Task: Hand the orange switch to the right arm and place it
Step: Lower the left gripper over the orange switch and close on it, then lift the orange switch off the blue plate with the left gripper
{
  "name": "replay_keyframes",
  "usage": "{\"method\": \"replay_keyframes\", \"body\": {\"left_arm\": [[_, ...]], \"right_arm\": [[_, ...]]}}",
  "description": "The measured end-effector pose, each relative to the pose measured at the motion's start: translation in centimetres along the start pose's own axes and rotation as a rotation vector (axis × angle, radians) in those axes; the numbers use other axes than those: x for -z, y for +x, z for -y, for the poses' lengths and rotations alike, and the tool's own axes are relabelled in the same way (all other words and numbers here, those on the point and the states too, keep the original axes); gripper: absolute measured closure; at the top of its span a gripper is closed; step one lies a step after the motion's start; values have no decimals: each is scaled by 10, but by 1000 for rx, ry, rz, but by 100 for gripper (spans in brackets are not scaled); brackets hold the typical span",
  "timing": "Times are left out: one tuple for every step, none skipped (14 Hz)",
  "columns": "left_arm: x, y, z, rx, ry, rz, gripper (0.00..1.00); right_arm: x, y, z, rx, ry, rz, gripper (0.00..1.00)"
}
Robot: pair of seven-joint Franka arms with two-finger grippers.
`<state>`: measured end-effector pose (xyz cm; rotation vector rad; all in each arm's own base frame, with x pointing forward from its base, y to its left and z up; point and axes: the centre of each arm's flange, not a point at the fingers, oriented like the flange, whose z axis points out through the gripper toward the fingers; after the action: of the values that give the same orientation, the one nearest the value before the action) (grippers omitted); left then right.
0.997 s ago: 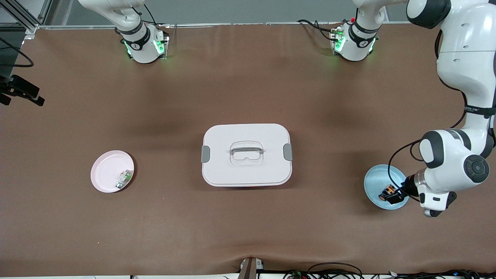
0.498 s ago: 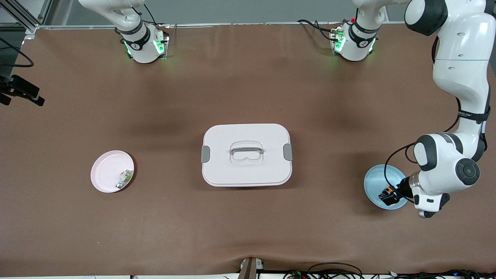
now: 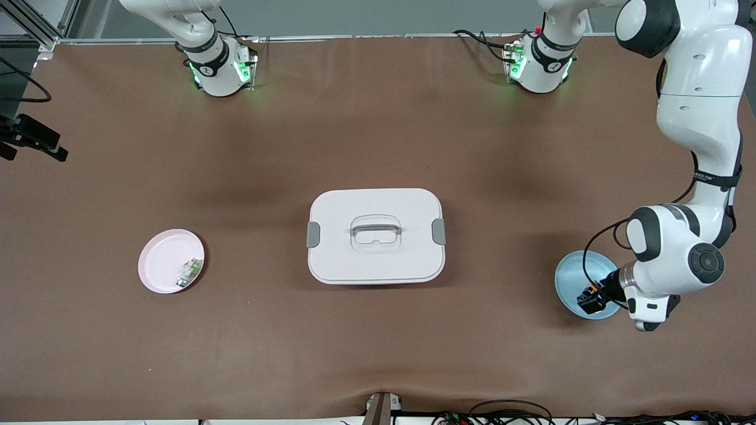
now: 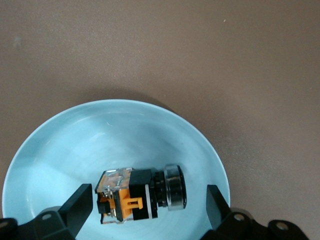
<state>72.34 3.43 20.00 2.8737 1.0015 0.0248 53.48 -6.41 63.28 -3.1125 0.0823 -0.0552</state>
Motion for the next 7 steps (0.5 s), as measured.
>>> {"method": "replay_keyframes", "body": {"left_arm": [[-1,0,0,0,-1,-1,0],[-2,0,0,1,-1,-1,0],[-3,1,1,2,0,0,0],[-5,1,2,4,1,1,0],[-6,1,3,5,1,2,0],[-8,1,4,6,1,2,0],[-9,1,4,6,1,2,0]], "right_arm": [[0,0,0,0,0,0,0],[0,0,0,0,0,0,0],[0,0,0,0,0,0,0],[0,0,0,0,0,0,0],[0,0,0,0,0,0,0],[0,0,0,0,0,0,0],[0,0,0,0,0,0,0]]}}
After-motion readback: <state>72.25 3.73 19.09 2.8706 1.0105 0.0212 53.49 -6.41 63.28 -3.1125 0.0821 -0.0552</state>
